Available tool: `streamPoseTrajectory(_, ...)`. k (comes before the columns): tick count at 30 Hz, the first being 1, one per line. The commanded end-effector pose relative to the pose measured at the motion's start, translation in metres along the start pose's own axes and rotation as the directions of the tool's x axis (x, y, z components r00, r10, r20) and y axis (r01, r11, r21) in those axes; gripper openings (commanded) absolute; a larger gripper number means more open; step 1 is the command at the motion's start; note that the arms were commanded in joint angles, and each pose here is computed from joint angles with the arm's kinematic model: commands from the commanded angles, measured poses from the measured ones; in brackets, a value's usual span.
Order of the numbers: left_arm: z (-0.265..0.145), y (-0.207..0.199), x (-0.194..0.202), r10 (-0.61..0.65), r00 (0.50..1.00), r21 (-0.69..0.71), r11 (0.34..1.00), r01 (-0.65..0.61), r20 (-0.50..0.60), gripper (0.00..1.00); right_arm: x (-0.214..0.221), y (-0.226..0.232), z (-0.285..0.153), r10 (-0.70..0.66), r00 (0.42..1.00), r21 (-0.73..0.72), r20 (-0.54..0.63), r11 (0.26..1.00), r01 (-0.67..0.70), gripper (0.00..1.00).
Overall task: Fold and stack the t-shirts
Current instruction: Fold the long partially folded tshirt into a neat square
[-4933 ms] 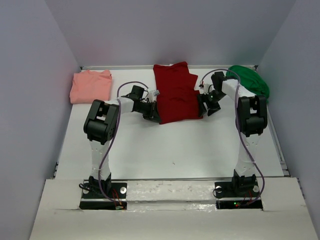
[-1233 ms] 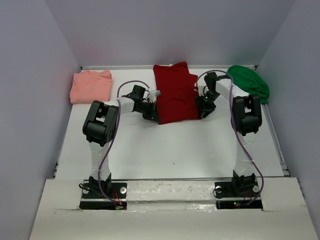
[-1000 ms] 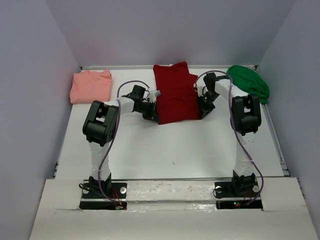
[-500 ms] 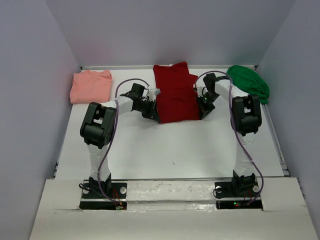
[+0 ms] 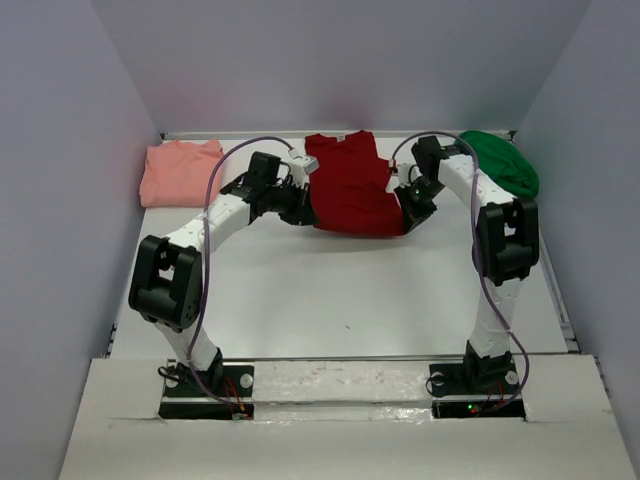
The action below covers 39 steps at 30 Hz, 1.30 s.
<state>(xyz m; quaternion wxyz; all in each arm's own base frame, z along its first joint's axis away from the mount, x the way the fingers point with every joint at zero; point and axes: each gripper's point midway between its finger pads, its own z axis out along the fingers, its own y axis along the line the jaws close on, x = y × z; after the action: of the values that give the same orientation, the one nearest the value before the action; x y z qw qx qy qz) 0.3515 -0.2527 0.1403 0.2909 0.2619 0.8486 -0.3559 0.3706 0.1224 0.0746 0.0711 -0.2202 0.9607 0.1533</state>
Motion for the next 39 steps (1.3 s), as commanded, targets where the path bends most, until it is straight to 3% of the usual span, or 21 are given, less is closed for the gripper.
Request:
streamPoseTrajectory(1,-0.011,-0.003,-0.002,0.038,0.999,-0.024,0.999,-0.037,0.016,0.0,-0.01,0.002,-0.027,-0.037,0.998,0.04,0.042,0.999,0.035,0.0)
streamPoseTrajectory(13,-0.004,0.006,-0.017,0.036,0.999,-0.048,0.998,-0.036,0.012,0.0,-0.059,-0.001,-0.061,-0.082,0.981,0.096,0.174,0.993,0.066,0.0)
streamPoseTrajectory(19,0.003,0.018,-0.047,0.051,0.999,-0.062,0.997,-0.049,0.019,0.0,-0.076,-0.006,-0.06,-0.09,0.976,0.105,0.198,0.992,0.07,0.0)
streamPoseTrajectory(28,-0.008,0.04,-0.111,0.08,0.988,-0.115,0.991,-0.064,0.133,0.0,-0.102,-0.015,-0.053,-0.096,0.966,0.124,0.239,0.99,0.068,0.0)
streamPoseTrajectory(39,-0.001,0.048,-0.132,0.079,0.982,-0.125,0.99,-0.058,0.172,0.0,-0.143,-0.025,-0.066,-0.144,0.93,0.18,0.34,0.98,0.086,0.0)
